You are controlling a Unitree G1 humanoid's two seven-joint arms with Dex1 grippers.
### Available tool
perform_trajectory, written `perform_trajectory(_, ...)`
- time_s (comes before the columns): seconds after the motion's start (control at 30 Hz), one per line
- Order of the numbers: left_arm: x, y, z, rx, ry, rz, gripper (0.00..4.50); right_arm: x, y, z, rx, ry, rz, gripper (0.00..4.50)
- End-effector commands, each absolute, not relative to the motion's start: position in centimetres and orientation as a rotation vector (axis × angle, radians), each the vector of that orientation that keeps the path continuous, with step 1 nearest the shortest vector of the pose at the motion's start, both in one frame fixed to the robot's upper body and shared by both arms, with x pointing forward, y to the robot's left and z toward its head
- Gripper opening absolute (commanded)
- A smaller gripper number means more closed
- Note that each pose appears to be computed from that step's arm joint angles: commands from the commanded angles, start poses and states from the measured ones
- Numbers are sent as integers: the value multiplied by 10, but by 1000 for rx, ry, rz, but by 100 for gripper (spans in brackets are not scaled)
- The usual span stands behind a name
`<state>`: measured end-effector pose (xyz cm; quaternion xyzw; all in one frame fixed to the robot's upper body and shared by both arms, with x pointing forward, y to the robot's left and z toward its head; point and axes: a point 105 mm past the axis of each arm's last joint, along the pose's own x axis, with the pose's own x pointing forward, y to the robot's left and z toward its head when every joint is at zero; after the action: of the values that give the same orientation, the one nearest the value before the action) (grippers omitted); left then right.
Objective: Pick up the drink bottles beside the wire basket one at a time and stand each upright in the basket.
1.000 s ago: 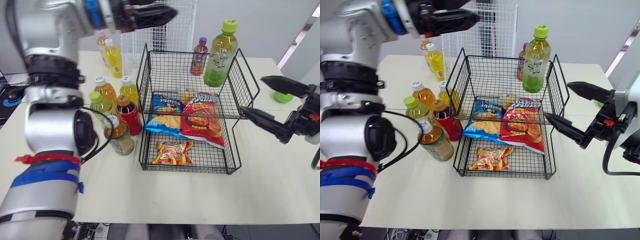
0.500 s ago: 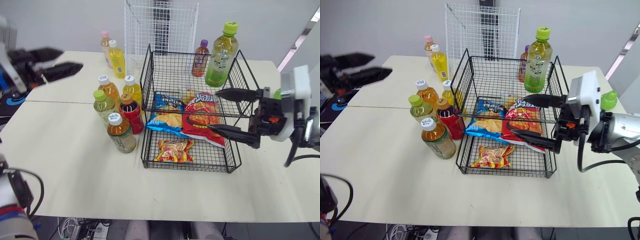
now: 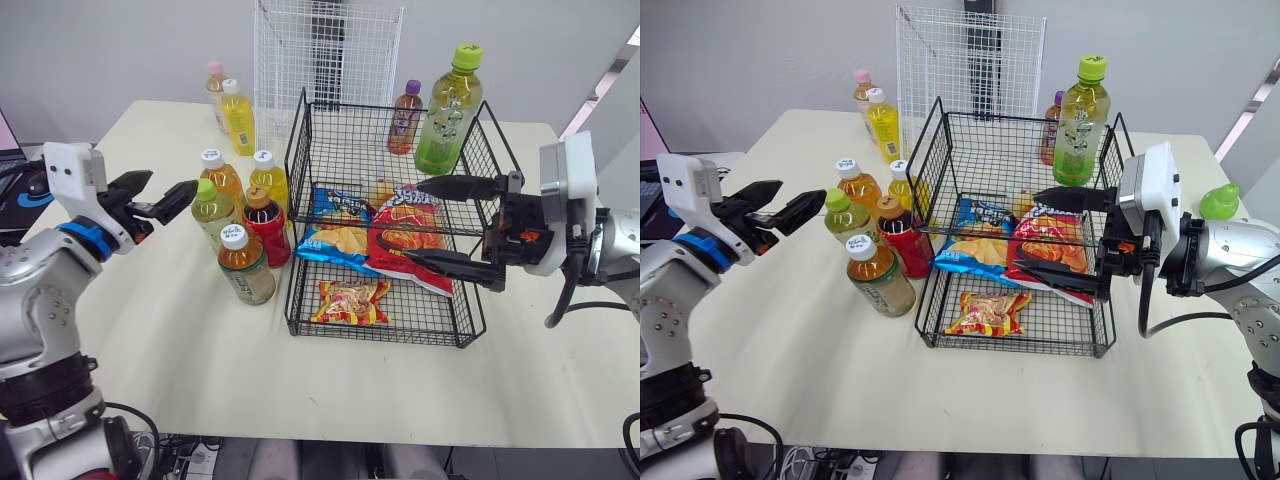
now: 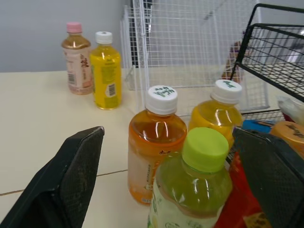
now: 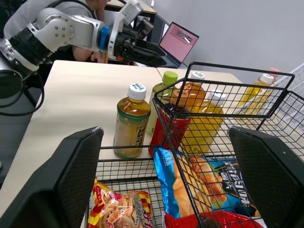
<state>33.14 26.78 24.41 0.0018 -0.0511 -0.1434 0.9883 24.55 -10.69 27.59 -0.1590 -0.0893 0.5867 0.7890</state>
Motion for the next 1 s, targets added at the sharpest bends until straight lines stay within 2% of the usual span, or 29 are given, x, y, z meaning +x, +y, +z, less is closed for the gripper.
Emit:
perform_trajectory(0.03,331,253,251,58,-157,-219,448,240,-112,288,-380,-252,1254,450)
perform_trajectory(0.37,341,239,243,75,-111,-216,448,238,-114,287,-383,-250,1266,450)
perform_trajectory(0.47,344,237,235,67,-82,-226,396,238,-114,287,-381,-251,1266,450)
perform_trajectory(0.6,347,238,235,72,-87,-210,285,238,-114,287,-378,-253,1263,450)
perform_trajectory(0.73,350,238,236,86,-92,-206,154,238,-114,287,-377,-254,1260,450)
perform_trajectory(0.77,350,238,236,87,-92,-205,134,238,-114,287,-376,-254,1259,450)
perform_trajectory(0.9,347,239,237,93,-101,-208,134,238,-114,288,-376,-259,1252,450)
perform_trajectory(1.0,336,243,255,158,-152,-248,134,238,-117,290,-379,-268,1238,450)
